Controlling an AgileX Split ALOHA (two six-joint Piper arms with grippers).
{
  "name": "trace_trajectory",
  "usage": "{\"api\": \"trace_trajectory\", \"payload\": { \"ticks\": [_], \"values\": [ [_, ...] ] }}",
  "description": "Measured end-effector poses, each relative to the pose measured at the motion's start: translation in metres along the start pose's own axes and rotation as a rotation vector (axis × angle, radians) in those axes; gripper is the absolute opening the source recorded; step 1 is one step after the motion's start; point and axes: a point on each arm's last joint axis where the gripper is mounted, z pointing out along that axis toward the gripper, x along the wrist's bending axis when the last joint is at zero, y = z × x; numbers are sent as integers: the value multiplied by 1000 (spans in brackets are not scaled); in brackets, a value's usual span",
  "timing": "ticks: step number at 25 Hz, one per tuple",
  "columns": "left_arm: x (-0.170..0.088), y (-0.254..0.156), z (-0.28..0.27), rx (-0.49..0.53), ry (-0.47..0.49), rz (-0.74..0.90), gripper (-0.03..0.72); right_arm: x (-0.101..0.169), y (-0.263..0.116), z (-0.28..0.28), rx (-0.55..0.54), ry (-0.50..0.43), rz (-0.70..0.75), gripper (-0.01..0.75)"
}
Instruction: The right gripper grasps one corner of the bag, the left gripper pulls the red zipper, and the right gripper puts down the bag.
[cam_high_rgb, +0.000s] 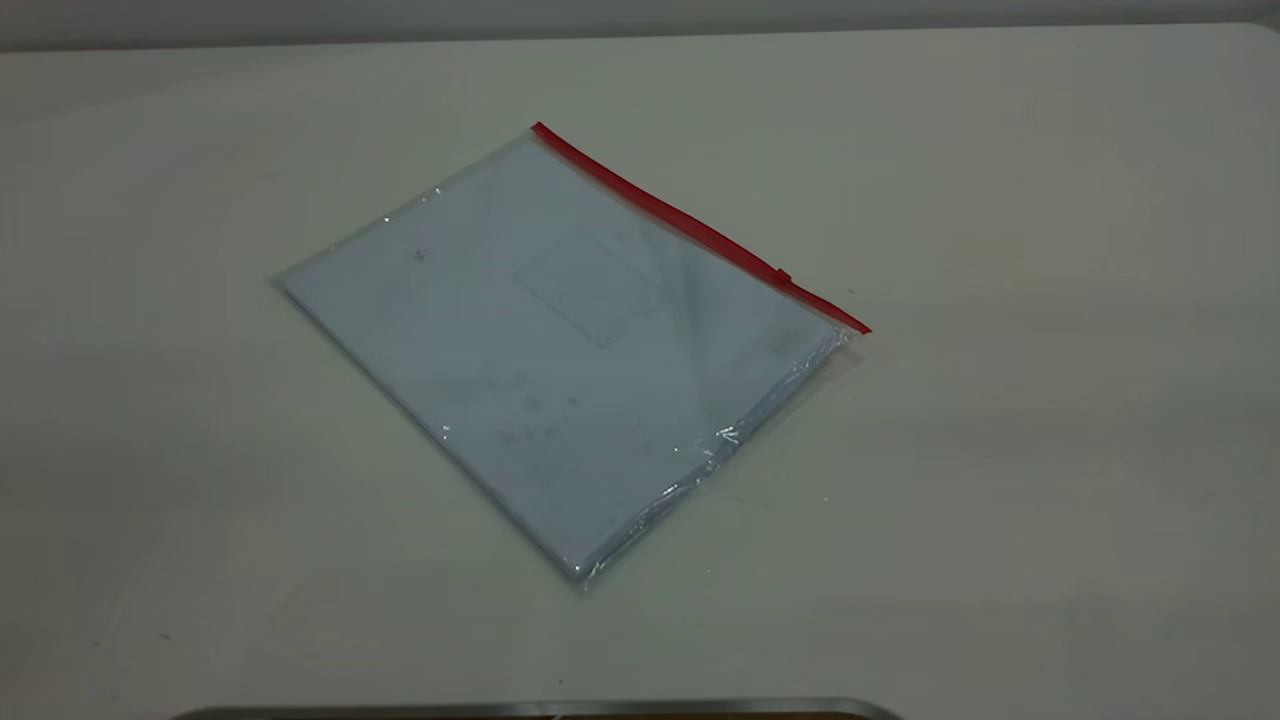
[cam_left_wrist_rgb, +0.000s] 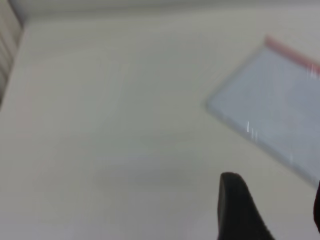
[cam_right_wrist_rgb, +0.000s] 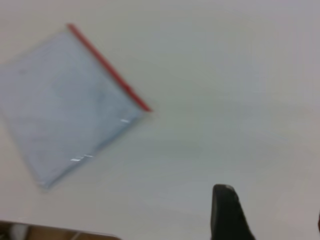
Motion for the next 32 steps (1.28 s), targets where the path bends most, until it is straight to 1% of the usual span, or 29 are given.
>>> {"api": "trace_trajectory", "payload": {
  "ticks": [2,7,9,12,15,17,19,20,22,25,27,30,32],
  "values": [
    [2,15,12,2,3,-6,427,-4,15,19,39,16,-6,468],
    [8,51,68,114,7,-15,431,-19,43,74,96,16,-34,475],
    [11,64,91,142,11,-21,449,-24,47,99,137,36,-46,499],
    [14,79,129,194,9,-40,492,-30,46,136,212,84,-8,535],
    [16,89,165,248,3,-65,524,-36,37,175,302,136,89,545],
    [18,94,187,280,2,-68,530,-41,27,203,346,157,194,545],
    [20,98,207,312,0,-54,531,-47,15,228,392,172,201,544],
    [20,99,215,324,-1,-48,533,-49,12,239,386,175,223,543],
    [20,103,229,347,-11,-27,533,-55,1,263,410,181,247,543],
    [14,111,245,356,-33,2,534,-60,-11,293,426,225,268,543],
    [9,115,251,351,-48,15,534,-62,-23,315,463,269,294,543],
    [2,119,261,332,-66,32,534,-65,-38,346,498,333,335,543],
    [-3,120,264,319,-76,42,534,-68,-48,365,517,357,360,543]
  ]
}}
